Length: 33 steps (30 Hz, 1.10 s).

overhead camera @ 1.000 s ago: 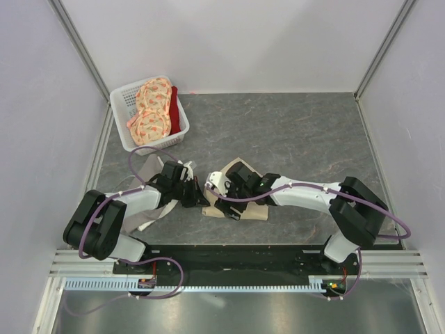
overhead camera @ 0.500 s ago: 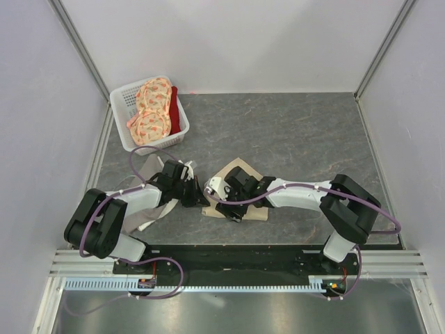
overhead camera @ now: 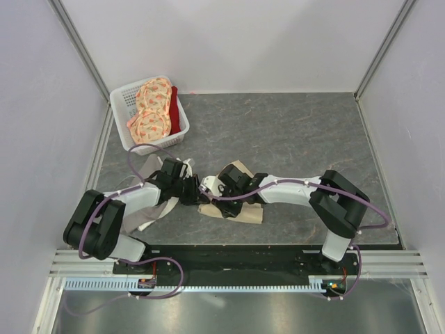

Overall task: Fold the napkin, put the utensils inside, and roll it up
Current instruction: Roll the napkin with the utensil

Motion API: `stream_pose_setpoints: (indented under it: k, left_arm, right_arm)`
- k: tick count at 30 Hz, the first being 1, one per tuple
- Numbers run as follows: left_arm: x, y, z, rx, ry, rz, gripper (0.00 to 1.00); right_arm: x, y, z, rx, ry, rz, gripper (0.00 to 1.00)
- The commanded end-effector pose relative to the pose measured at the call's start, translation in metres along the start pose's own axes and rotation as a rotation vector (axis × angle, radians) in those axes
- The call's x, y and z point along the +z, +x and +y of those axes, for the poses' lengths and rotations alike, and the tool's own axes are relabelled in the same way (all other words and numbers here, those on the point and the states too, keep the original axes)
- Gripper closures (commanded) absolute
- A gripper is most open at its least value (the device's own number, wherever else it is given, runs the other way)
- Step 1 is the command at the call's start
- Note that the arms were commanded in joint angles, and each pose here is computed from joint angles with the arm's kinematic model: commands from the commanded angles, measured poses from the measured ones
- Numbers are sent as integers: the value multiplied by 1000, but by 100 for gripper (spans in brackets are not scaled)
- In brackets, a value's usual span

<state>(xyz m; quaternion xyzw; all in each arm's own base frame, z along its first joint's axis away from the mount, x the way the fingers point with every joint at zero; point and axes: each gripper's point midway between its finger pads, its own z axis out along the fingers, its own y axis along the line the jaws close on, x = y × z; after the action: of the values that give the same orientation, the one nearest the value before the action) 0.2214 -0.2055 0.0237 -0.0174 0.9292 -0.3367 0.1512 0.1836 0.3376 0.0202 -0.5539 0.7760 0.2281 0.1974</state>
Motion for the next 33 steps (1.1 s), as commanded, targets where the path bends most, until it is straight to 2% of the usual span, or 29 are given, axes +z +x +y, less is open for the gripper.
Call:
stream_pose_setpoints:
  k: [1,2,5,13,23,29,33]
  left_arm:
    - [-15,-22,-6,56,-30,-89,58]
    - [-20,-21,-5,57,-45,-95,49]
    - [-28,-20,3,65,-99,-117,38]
    - [-40,-16,6,70,-114,-153,27]
    - [-28,-10,2,84,-6,-193,26]
    - [-21,-11,-12,100,112,-220,28]
    - [-17,-9,-11,102,129,-221,32]
  right_arm:
    - [9,20,14,100,-123,108,74]
    - [10,27,16,127,-143,142,75]
    - [11,28,15,193,-189,171,76]
    - [3,22,17,353,-371,171,76]
    - [2,37,15,538,-600,168,75]
    - [7,43,11,567,-631,176,75]
    - [9,44,8,575,-636,175,75]
